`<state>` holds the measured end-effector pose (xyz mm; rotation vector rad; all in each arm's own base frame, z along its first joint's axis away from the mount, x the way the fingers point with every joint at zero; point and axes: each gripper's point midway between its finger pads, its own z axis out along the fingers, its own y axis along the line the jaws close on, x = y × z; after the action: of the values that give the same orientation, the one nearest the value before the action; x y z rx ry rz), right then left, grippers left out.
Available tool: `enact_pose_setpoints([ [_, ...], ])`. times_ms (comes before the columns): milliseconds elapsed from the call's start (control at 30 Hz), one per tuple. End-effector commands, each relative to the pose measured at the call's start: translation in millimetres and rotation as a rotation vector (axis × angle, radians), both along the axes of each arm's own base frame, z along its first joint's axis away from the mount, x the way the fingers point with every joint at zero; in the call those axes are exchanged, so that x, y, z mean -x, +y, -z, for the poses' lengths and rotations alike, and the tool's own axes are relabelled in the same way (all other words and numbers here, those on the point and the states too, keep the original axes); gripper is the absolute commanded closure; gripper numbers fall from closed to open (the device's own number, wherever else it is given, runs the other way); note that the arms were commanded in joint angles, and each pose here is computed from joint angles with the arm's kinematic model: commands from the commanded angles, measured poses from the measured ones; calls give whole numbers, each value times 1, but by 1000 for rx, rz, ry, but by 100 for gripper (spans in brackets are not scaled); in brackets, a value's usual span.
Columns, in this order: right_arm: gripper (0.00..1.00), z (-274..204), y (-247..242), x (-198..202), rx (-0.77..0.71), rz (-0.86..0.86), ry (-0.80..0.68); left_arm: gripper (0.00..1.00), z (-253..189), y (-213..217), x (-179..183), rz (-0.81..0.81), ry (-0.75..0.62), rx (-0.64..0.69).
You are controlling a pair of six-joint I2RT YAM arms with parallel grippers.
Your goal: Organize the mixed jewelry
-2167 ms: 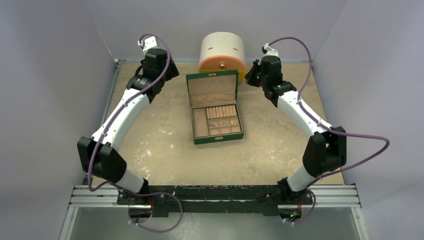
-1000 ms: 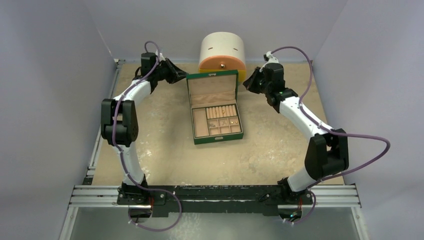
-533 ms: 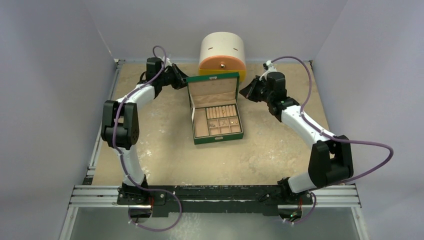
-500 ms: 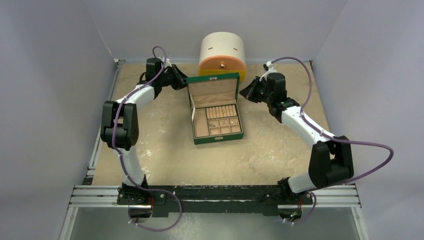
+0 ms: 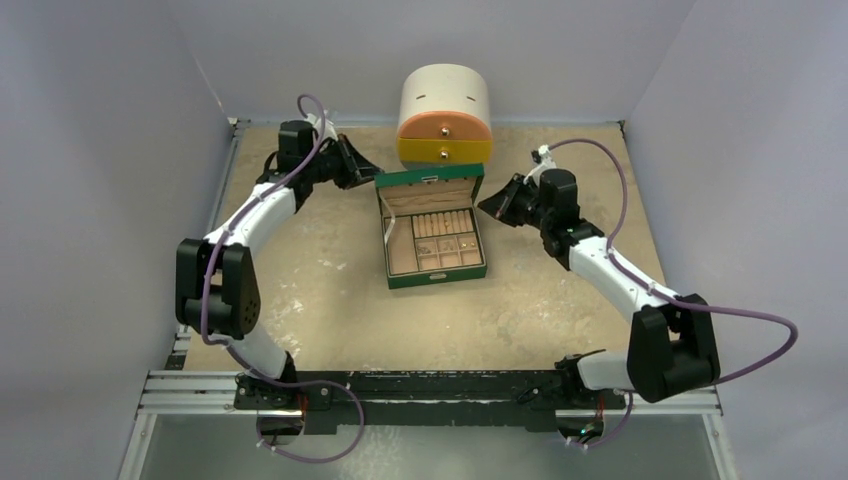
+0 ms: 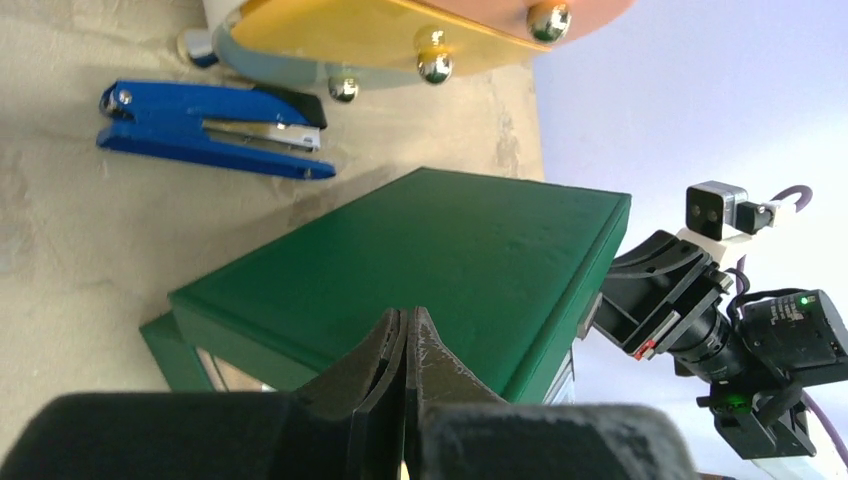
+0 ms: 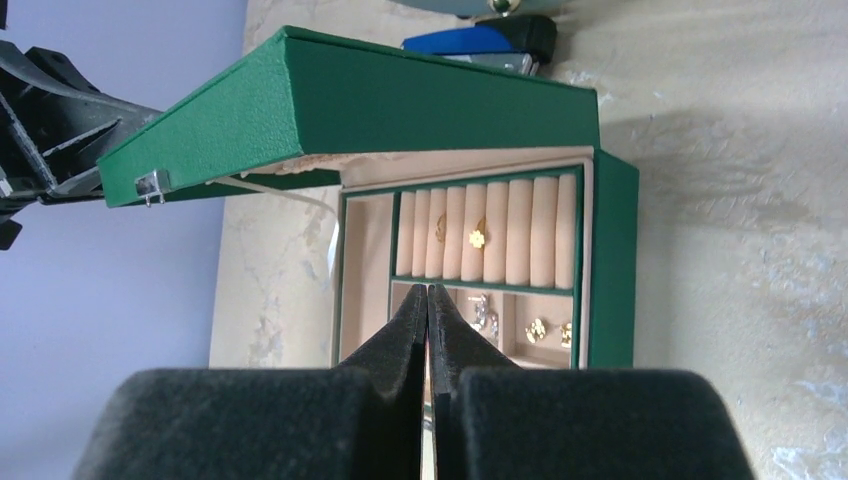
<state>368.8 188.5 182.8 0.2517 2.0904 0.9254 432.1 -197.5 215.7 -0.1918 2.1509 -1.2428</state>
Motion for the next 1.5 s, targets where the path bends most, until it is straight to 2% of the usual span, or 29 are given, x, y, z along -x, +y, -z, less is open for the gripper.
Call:
enact_pose_setpoints([
  [0, 100, -19, 5, 11, -70, -24, -60, 100, 0, 8, 21, 2, -27, -58],
  [300, 100, 1, 7, 26, -129, -28, -16, 100, 12, 13, 55, 13, -12, -81],
  [533, 100, 12, 7, 35, -165, -26, 7, 100, 20, 23, 74, 18, 3, -162],
  [800, 100, 33, 6, 49, -186, -27, 48, 100, 45, 57, 85, -128, 52, -324],
  [1067, 100, 56, -3, 66, -141, -12, 79, 97, 48, 80, 105, -192, 47, -434],
  [1467, 100, 56, -19, 84, -46, 7, 78, 94, 57, 87, 134, -208, 26, -464],
])
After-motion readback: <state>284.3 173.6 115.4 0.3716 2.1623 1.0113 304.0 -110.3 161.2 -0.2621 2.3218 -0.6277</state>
